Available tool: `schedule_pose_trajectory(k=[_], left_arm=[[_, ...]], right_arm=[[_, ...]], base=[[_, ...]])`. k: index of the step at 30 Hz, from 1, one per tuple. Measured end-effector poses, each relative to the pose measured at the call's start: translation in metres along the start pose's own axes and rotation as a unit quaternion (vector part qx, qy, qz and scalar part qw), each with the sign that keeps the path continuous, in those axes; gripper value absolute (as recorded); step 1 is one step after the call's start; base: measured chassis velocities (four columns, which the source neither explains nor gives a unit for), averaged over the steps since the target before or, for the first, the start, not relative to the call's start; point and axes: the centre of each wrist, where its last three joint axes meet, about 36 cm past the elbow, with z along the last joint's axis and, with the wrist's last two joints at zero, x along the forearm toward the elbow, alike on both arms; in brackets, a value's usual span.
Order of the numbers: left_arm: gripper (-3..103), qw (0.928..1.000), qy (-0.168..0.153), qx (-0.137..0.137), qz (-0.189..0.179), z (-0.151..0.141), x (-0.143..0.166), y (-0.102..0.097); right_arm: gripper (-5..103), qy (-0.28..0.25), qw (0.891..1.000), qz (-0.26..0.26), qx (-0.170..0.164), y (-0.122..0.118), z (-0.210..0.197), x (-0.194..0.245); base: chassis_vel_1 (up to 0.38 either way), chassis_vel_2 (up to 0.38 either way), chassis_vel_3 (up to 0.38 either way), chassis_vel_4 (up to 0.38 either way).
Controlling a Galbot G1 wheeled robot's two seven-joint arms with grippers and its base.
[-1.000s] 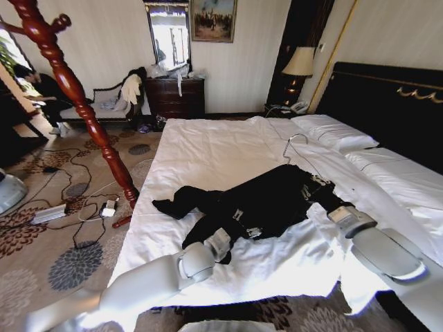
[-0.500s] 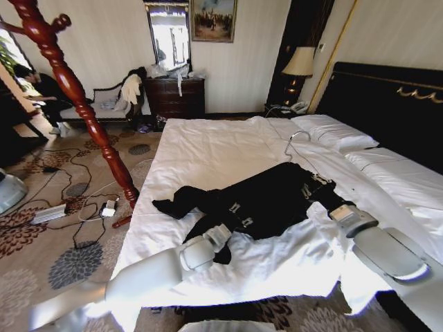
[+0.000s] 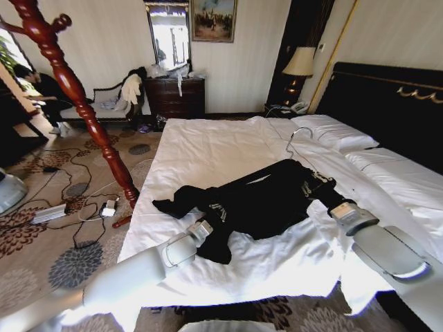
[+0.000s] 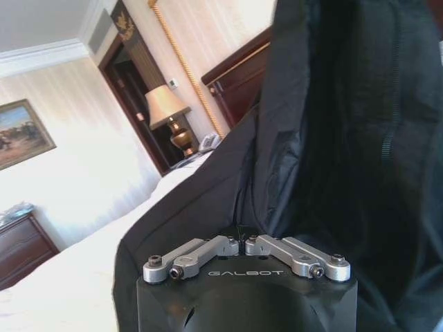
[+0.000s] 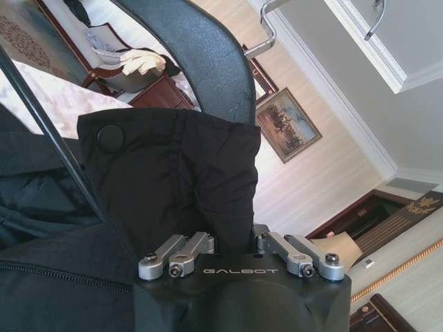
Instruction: Pick up the clothes from the bed and hang them on the clothes hanger.
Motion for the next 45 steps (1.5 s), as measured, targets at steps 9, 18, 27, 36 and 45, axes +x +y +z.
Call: schedule_pose_trajectory(k=[9,18,27,36,45], left_arm=[[0,0.9990,-0.011,0.036,-0.022,-0.018,-0.009,0.048],[0,0.9894,-0.023,0.143,0.002,-0.053,0.011,0.083],[0,0.9624,-0.056,0.263,0.038,-0.097,0.045,0.117],[0,0.9461,-0.087,0.303,0.073,-0.137,0.078,0.141],[0,0.9376,-0.103,0.310,0.118,-0.160,0.107,0.151]], right_arm=[[21,0.000,1.000,0.001,-0.001,0.004,0.002,0.004],[21,-0.008,1.000,0.012,0.006,-0.002,0.002,0.000],[21,-0.019,0.999,0.016,0.023,-0.004,0.004,-0.004],[21,-0.042,0.998,0.025,0.036,-0.009,0.005,-0.012],[21,-0.045,0.997,0.031,0.050,-0.014,0.018,-0.021]], base=[[0.000,0.000,0.000,0.000],[0.000,0.000,0.000,0.000],[0.000,0.000,0.000,0.000],[0.000,0.000,0.000,0.000],[0.000,0.000,0.000,0.000]])
